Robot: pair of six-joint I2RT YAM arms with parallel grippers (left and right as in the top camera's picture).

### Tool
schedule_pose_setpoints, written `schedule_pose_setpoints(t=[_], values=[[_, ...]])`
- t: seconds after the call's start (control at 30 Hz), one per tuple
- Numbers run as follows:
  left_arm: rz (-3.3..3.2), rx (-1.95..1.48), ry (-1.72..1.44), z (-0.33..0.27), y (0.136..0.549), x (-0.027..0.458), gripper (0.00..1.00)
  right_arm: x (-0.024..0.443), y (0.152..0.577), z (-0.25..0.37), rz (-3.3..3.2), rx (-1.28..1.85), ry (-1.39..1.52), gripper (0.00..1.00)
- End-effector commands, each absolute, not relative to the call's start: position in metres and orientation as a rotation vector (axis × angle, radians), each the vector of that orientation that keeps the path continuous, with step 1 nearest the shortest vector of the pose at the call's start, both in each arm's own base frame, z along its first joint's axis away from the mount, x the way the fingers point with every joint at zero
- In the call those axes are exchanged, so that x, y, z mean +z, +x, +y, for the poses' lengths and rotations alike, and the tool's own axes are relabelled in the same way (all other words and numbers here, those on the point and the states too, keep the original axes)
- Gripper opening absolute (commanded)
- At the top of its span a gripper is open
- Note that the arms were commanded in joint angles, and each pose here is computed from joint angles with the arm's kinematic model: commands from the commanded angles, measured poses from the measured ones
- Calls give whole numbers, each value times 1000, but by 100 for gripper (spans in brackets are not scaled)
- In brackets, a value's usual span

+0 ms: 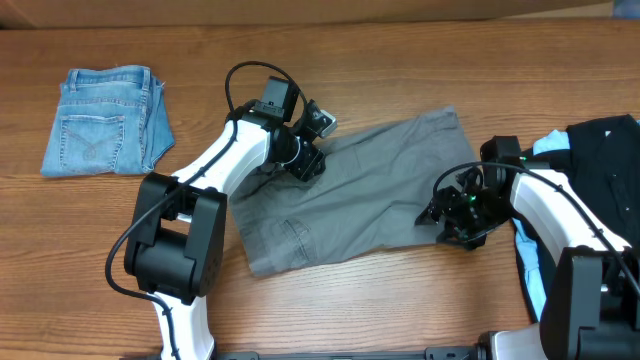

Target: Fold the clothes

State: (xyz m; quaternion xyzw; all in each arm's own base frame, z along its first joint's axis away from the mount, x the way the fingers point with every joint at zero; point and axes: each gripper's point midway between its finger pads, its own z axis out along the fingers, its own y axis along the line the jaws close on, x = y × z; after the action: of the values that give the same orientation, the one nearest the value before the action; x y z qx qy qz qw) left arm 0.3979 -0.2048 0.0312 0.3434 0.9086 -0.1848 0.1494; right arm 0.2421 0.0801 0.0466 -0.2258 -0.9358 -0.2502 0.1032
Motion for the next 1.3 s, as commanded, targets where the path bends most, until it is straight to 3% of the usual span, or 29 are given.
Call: schedule_pose_setpoints(t=[0.0, 0.13, 0.27, 0.33, 0.4, 0.47, 0.53, 0.63, 0.77, 0.83, 0.87, 1.03, 1.27], values=[[2644, -531, 990, -203, 394, 19, 41, 50, 240, 82, -2767, -754, -669, 60], [2650, -676, 1000, -216, 383, 12, 35, 49, 244, 81, -2782, -762, -666, 59], [2690, -715, 986, -216, 377, 1, 15, 49, 246, 81, -2791, -767, -665, 58], [2693, -715, 976, -216, 378, 2, 4, 49, 246, 81, -2792, -767, -665, 50], [2696, -714, 943, -213, 384, 4, 4, 46, 246, 80, -2794, -754, -681, 33], [2703, -721, 901, -211, 388, 8, 4, 40, 244, 76, -2797, -713, -713, 31], [2709, -733, 866, -208, 393, 13, 4, 34, 238, 76, -2781, -706, -722, 35], [2709, -749, 839, -203, 400, 23, 4, 29, 222, 77, -2731, -686, -728, 63], [2703, -749, 820, -200, 407, 31, 4, 22, 218, 73, -2749, -646, -712, 63], [2698, -748, 822, -201, 409, 34, 4, 20, 228, 73, -2791, -670, -707, 55], [2697, -748, 821, -201, 409, 35, 4, 19, 234, 73, -2816, -683, -703, 43], [2707, -747, 820, -200, 408, 36, 4, 19, 237, 72, -2820, -684, -726, 4], [2728, -628, 777, -184, 420, 33, 4, 10, 206, 41, -2776, -344, -785, 4]])
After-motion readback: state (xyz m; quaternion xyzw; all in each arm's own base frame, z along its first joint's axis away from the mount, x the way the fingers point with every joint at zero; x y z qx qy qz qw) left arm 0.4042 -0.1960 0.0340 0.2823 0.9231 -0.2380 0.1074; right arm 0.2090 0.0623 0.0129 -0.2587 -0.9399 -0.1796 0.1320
